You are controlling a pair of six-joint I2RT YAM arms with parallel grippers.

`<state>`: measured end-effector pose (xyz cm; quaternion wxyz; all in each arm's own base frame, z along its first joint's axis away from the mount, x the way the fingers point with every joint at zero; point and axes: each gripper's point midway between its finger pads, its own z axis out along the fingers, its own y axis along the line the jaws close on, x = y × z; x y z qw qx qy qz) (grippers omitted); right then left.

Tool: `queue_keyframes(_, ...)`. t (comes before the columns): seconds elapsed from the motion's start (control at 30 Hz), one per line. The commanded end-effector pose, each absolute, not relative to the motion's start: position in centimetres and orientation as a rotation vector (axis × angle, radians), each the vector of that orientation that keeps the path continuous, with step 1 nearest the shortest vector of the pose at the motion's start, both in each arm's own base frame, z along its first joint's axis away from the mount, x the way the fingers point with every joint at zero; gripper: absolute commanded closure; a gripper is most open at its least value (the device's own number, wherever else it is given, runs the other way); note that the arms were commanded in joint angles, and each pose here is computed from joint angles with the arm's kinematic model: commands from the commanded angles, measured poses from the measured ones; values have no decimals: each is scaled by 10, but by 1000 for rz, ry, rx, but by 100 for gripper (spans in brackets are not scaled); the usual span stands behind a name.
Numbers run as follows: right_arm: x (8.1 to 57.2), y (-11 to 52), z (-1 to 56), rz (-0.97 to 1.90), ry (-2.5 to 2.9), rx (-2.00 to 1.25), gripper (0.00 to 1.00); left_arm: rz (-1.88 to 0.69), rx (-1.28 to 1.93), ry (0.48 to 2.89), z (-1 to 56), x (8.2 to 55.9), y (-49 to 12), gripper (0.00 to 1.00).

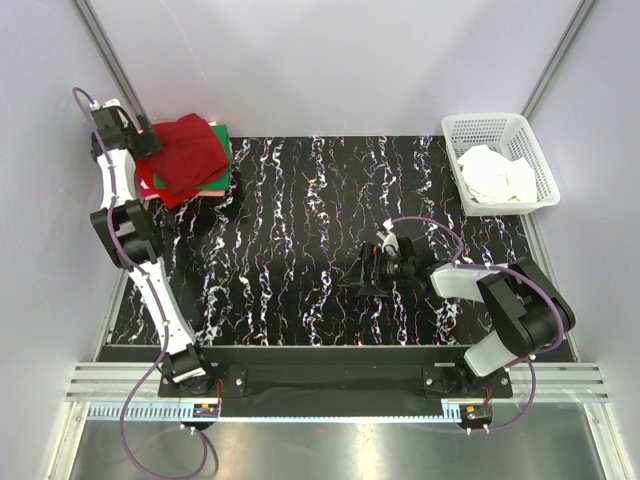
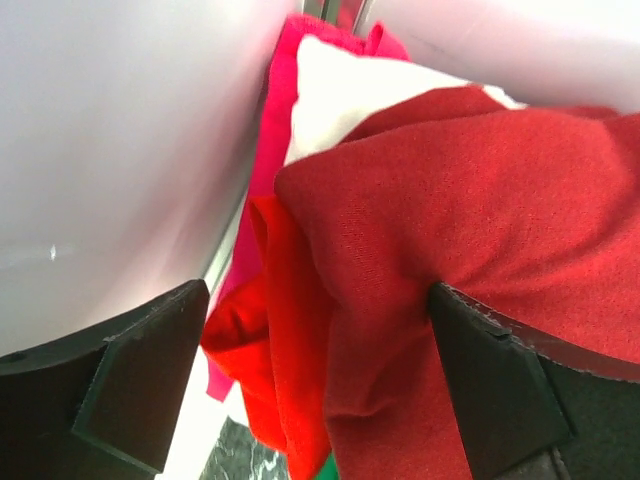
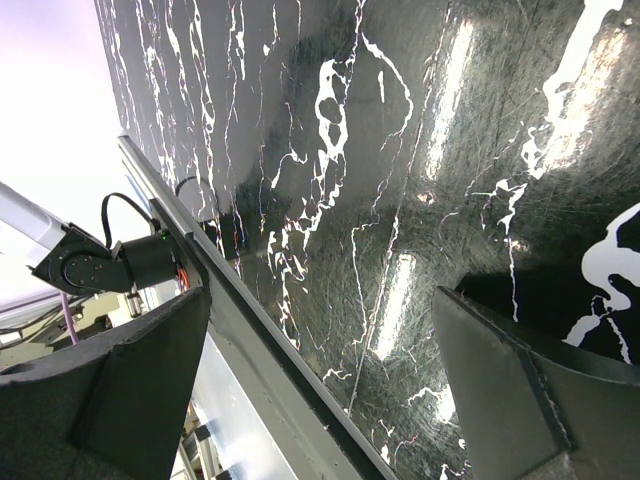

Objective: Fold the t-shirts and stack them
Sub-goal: Neatly place the folded tshirt to the corner

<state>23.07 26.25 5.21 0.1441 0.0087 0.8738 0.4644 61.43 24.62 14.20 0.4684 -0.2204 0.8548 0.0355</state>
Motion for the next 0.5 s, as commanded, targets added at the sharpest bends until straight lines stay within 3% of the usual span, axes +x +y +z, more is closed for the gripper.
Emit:
queue_keyframes(0.0,245,269,68,1371,2442,-9,0,186,-644,1995,194,586,282,1)
queue_keyframes(0.47,245,267,70,1368,2435,-12,0,35,-753,1917,230,541,244,1)
